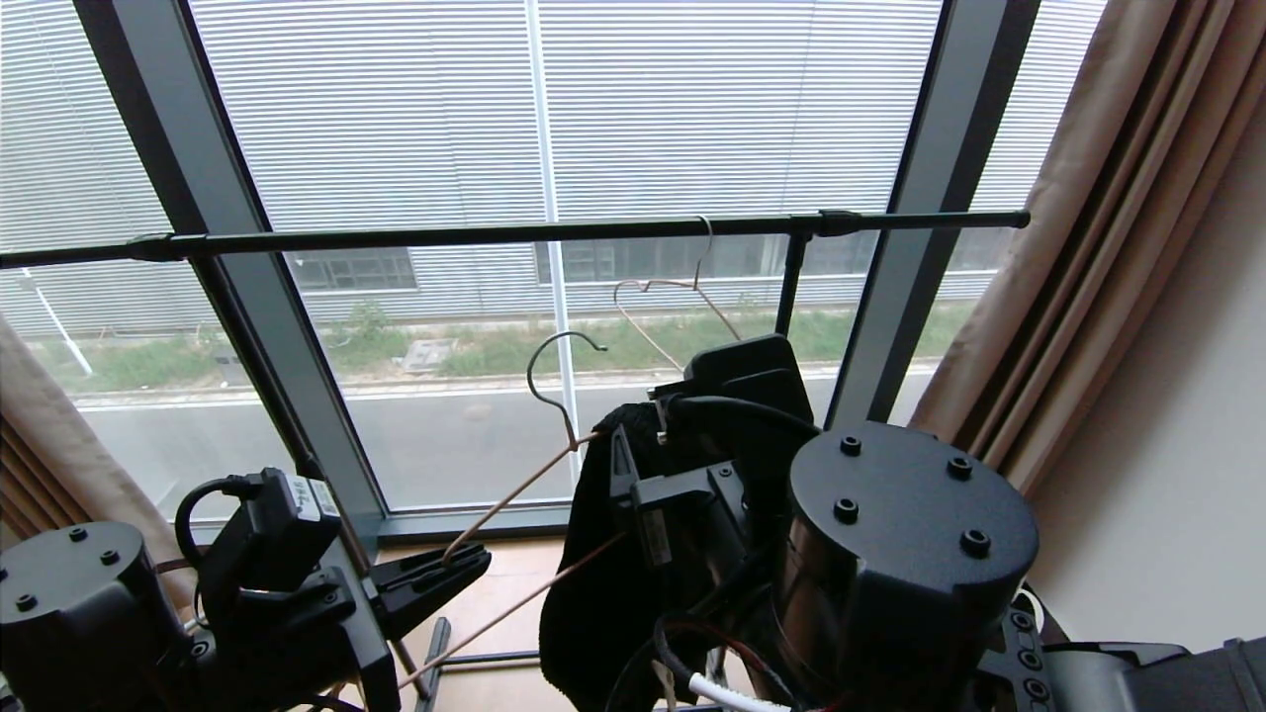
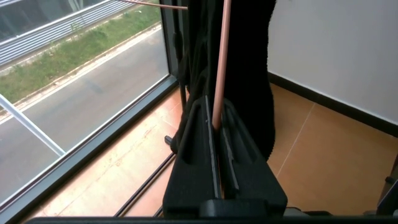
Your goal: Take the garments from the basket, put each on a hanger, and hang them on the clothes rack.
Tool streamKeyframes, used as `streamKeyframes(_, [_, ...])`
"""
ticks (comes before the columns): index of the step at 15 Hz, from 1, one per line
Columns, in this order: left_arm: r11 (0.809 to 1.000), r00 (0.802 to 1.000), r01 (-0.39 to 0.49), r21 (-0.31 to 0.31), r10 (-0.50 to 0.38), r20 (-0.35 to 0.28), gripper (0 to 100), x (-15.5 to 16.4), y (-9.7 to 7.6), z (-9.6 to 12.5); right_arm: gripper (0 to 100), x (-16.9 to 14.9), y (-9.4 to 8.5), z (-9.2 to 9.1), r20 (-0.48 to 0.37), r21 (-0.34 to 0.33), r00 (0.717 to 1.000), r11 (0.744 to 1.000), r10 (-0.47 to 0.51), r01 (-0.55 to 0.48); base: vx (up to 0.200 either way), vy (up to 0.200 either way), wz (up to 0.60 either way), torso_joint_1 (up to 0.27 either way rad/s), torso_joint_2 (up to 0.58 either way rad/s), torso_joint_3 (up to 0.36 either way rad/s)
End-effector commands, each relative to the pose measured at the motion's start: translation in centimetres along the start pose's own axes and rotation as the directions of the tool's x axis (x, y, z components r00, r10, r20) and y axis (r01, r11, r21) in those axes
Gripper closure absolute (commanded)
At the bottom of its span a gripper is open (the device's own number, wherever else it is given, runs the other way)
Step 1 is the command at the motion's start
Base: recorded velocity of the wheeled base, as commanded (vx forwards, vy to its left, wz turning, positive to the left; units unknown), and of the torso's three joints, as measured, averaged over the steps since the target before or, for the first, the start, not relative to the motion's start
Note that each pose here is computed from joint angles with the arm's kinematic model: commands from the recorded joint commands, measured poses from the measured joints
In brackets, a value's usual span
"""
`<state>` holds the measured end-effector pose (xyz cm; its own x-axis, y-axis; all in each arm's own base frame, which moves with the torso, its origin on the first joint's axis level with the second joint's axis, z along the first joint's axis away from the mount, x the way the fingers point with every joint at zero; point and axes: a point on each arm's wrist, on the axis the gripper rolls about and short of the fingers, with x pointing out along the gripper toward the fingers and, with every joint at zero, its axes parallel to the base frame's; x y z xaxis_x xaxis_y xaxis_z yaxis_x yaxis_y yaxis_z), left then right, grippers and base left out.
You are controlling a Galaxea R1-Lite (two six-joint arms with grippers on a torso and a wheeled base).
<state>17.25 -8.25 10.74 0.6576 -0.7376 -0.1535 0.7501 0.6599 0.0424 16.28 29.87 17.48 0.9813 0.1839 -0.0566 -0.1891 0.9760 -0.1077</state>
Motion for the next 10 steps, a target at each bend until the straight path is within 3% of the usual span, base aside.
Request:
streamKeyframes(1, [1.000,1.000,0.000,0.002,0.000,0.003,100,0.0,0.0,0.0,0,-0.1,-0.1,0.0,0.000,-0.001,1.000,1.000,0.001,-0.001,0.000,0.000,0.00,0.000,0.00,0.000])
streamKeyframes(5, [1.000,1.000,-0.001,0.000,0.001,0.000,100,0.0,0.0,0.0,0,-0.5,-0.7,0.3,0.003,0.003,0.999,0.999,0.039,-0.040,0.000,0.000,0.00,0.000,0.00,0.000])
streamKeyframes(8, [1.000,1.000,-0.020,-0.019,0.020,-0.004,100,-0.3,0.4,-0.1,0,-0.1,-4.2,1.5,0.027,0.012,0.992,0.992,0.126,-0.126,0.000,0.000,0.00,0.000,0.00,0.000])
streamKeyframes(10, [1.000,1.000,-0.020,-0.015,0.020,-0.004,100,-0.5,0.3,-0.2,0,-0.6,-6.6,1.7,0.035,-0.035,0.977,0.977,0.212,-0.210,0.000,0.000,0.00,0.000,0.00,0.000])
